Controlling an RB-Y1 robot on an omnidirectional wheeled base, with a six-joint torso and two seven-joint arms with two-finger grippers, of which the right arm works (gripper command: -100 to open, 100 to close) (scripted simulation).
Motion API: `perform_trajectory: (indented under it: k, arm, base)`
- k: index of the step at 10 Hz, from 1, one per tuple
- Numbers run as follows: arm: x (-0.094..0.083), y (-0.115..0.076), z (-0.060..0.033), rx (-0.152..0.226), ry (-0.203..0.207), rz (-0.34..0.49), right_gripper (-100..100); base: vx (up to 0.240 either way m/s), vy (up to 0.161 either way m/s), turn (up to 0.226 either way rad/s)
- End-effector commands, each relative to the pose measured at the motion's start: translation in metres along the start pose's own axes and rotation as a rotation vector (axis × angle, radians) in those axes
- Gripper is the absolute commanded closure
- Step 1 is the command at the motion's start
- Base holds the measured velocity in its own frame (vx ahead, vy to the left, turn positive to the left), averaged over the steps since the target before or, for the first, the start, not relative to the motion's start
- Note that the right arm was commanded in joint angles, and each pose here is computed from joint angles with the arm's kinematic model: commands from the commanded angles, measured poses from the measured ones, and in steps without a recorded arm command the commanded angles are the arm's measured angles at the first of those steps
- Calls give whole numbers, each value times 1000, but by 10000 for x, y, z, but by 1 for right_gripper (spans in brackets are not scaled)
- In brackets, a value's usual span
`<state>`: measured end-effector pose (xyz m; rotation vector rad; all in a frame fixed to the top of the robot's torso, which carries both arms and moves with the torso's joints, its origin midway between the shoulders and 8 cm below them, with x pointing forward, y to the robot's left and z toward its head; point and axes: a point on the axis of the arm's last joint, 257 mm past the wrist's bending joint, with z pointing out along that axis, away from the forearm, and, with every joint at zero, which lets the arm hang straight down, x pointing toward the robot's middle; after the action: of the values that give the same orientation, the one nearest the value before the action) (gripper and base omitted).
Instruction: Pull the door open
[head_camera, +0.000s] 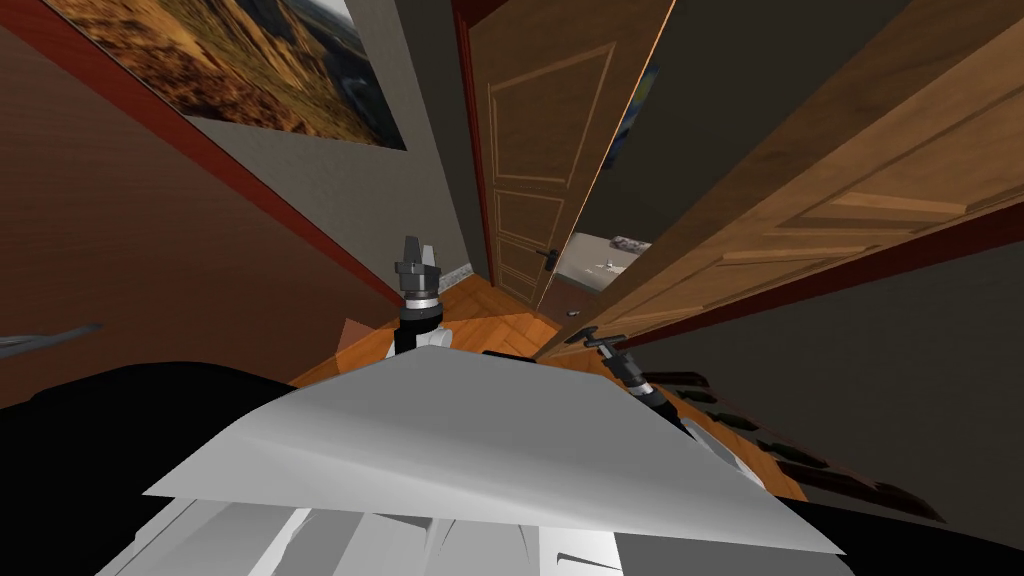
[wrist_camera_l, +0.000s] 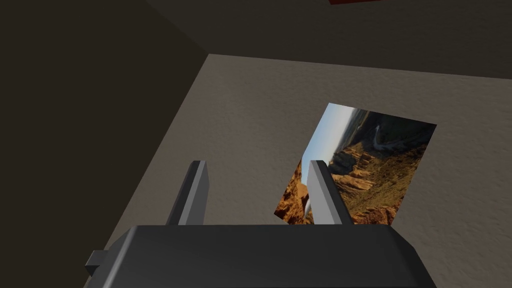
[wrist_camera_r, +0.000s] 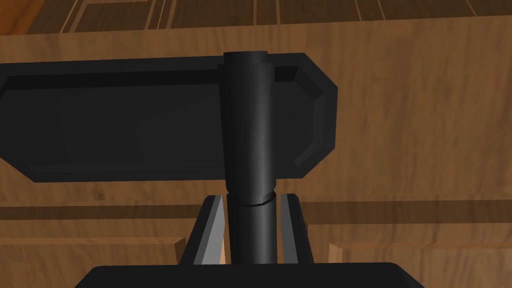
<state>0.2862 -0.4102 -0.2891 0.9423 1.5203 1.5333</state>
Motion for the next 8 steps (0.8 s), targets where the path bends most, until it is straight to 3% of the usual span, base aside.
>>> perform_trajectory:
  k: [1,2,3,4,7,8]
  arm:
    - [10,-48,-171,10,2,2,100]
    - [14,-43,-171,8,3,2,100]
    - [15,-52,-254,8,7,2,100]
    - [18,-55,-298,11,-3,8,-100]
    - [-18,-33,-543,16,-30,12,-100]
    - [-3,-61,-496,16,-24,13,-100]
  base:
    - [14,-6,44]
    - [10,3,1]
    - [0,0,0]
    - [26,20,-192]
    - [13,46,-271]
    - [-16,9,-53]
